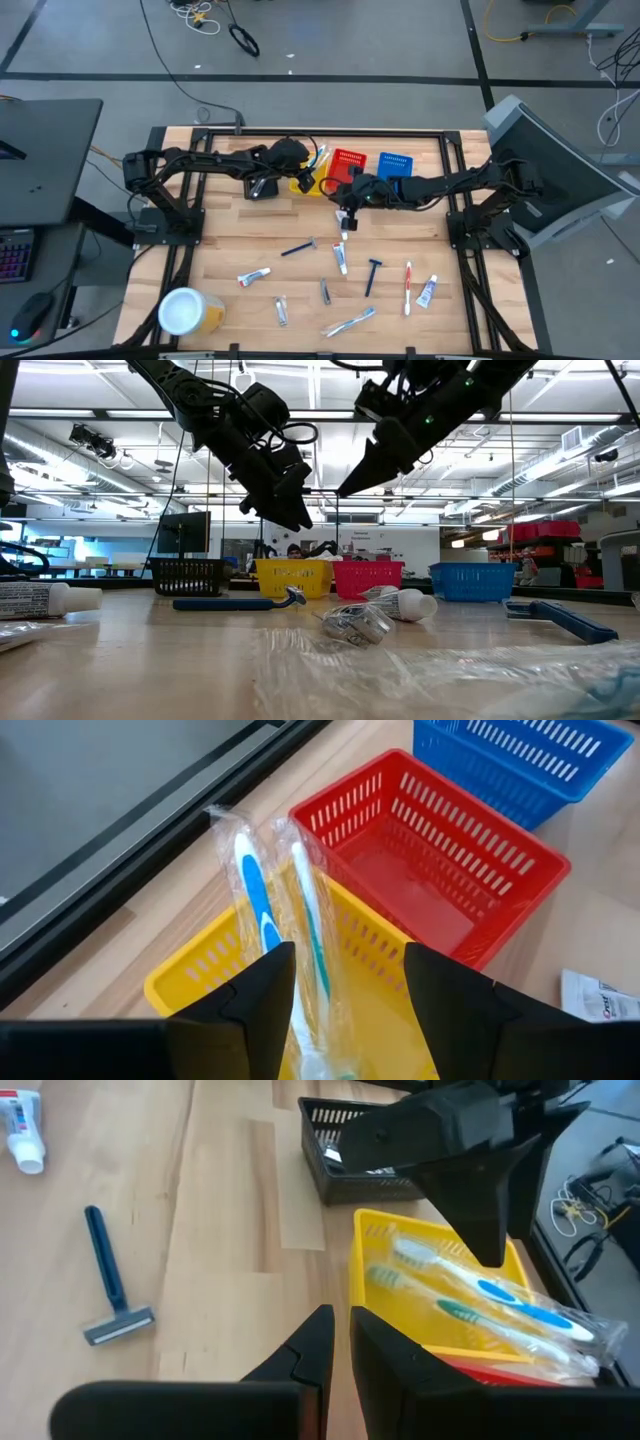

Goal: Pick & Place Travel size toiletries
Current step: Put the white toothpaste into the red bin

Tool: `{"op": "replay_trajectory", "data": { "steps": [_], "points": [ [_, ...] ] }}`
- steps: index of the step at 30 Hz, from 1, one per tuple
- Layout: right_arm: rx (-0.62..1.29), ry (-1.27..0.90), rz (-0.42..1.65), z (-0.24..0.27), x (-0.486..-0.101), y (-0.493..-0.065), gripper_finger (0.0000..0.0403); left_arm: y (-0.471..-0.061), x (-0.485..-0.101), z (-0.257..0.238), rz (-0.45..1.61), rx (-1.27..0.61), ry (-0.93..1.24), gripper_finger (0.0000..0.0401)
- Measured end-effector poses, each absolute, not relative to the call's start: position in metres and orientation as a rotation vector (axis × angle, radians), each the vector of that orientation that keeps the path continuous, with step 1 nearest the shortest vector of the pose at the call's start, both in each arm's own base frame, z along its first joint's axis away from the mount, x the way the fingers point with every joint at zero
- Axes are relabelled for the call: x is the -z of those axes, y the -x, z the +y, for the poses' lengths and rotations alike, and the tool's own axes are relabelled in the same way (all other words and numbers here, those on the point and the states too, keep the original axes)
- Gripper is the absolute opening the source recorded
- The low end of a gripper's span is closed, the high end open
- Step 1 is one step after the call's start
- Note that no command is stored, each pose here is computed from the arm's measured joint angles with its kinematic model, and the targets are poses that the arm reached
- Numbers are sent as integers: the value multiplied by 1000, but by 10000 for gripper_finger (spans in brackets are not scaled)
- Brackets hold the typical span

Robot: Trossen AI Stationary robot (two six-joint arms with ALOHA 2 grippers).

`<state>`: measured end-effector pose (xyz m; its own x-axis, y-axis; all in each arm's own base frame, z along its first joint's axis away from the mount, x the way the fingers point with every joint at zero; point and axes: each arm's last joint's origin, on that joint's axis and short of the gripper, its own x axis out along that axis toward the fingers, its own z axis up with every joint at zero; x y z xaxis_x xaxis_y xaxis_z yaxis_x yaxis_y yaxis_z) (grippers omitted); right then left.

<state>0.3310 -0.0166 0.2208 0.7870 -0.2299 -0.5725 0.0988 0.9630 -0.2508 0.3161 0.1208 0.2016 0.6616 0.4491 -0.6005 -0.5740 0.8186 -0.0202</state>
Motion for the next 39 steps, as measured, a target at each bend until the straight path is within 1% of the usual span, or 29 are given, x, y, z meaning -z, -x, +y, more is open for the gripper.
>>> {"op": "replay_trajectory", "data": {
  "steps": [6,12,15,28,32,39],
  "points": [
    [183,202,624,-17,-222,-332,44,-316,-202,121,617,-584,217,195],
    [233,54,578,-17,-224,-333,44,-316,-202,121,617,-585,220,195],
    [299,22,583,-18,-224,-332,44,-316,-202,121,616,-585,222,195],
    [292,40,572,-18,-225,-333,47,-316,-202,121,616,-586,222,195],
    [292,65,578,-18,-224,-333,69,-316,-202,121,616,-586,222,195],
    [268,59,579,-17,-224,-333,131,-316,-202,121,616,-586,222,195]
  ]
}}
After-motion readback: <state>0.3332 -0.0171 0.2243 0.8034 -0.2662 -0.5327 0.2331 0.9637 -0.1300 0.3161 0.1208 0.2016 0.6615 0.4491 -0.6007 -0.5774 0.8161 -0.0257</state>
